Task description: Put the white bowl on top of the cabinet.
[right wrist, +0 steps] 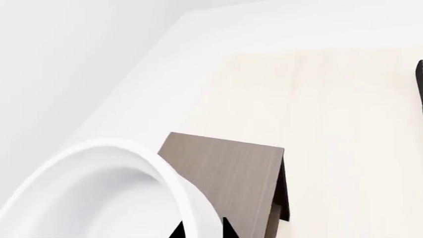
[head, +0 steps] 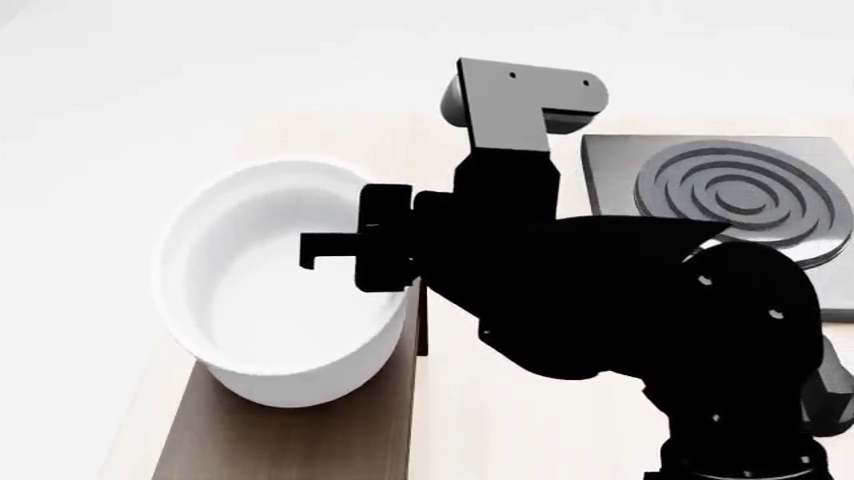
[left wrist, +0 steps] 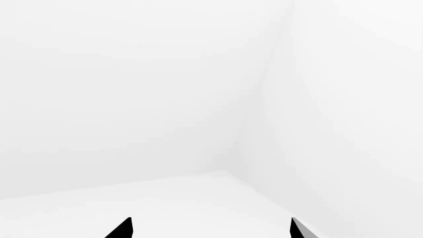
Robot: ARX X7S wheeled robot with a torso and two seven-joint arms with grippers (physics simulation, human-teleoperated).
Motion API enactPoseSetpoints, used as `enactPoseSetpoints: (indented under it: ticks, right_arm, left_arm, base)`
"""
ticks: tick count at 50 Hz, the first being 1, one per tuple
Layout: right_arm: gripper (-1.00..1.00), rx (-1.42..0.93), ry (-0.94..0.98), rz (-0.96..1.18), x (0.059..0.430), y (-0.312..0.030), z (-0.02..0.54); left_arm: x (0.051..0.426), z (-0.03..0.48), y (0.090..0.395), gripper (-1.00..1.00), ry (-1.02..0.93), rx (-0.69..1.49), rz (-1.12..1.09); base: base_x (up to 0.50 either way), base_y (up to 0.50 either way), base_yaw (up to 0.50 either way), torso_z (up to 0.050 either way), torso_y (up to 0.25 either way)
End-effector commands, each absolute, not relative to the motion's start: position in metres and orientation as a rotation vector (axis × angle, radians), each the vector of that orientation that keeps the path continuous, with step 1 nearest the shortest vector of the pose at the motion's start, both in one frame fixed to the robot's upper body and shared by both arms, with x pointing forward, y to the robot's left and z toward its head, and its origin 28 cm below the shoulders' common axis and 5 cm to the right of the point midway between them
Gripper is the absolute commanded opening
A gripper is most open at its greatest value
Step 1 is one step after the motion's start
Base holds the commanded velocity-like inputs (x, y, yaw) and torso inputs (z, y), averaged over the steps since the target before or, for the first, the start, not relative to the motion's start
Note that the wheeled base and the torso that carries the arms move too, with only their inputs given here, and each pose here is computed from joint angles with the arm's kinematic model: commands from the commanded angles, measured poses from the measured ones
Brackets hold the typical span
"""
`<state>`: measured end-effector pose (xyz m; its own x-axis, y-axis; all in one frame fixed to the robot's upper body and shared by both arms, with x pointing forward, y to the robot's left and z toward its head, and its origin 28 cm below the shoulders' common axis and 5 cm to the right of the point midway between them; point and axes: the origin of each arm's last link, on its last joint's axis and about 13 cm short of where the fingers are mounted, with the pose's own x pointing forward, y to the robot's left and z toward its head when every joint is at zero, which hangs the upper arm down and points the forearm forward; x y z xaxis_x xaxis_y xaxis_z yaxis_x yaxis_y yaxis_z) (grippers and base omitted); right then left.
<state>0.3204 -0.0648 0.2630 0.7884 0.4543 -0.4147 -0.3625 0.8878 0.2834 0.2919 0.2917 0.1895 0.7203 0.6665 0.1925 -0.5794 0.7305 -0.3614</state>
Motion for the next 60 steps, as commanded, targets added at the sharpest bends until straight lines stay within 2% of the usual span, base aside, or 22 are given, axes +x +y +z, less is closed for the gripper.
enactPoseSetpoints:
  ticks: [1, 6, 7, 27, 39, 60]
  right_arm:
    - [-1.0, 0.193, 0.511, 0.442, 0.327, -0.06, 0.251]
    - [-1.0, 0.195, 0.505, 0.439, 0.329, -0.06, 0.248]
    - [1.0, 0.189, 0.5, 0.441, 0.329, -0.061, 0.248]
    - [1.0, 0.213, 0.387, 0.43, 0.33, -0.07, 0.257]
    - [1.0, 0.246, 0.163, 0.358, 0.319, -0.093, 0.277]
    - [1.0, 0.233, 0.074, 0.117, 0.309, -0.128, 0.236]
  left_arm:
    - [0.292, 0.189, 0.292, 1.0, -0.322, -0.286, 0.7]
    - [0.292, 0.189, 0.292, 1.0, -0.321, -0.286, 0.699]
    - [0.293, 0.189, 0.292, 1.0, -0.321, -0.286, 0.699]
    - [0.291, 0.19, 0.292, 1.0, -0.322, -0.287, 0.698]
    - [0.291, 0.191, 0.292, 1.0, -0.325, -0.289, 0.698]
    - [0.291, 0.191, 0.292, 1.0, -0.328, -0.294, 0.694]
  base:
    - [0.0, 0.0, 0.01, 0.0, 0.0]
    - [0.0, 0.0, 0.01, 0.0, 0.0]
    - [0.02, 0.0, 0.01, 0.0, 0.0]
    - [0.0, 0.0, 0.0, 0.0, 0.0]
    - [0.0, 0.0, 0.0, 0.0, 0.0]
    - [0.0, 0.0, 0.0, 0.0, 0.0]
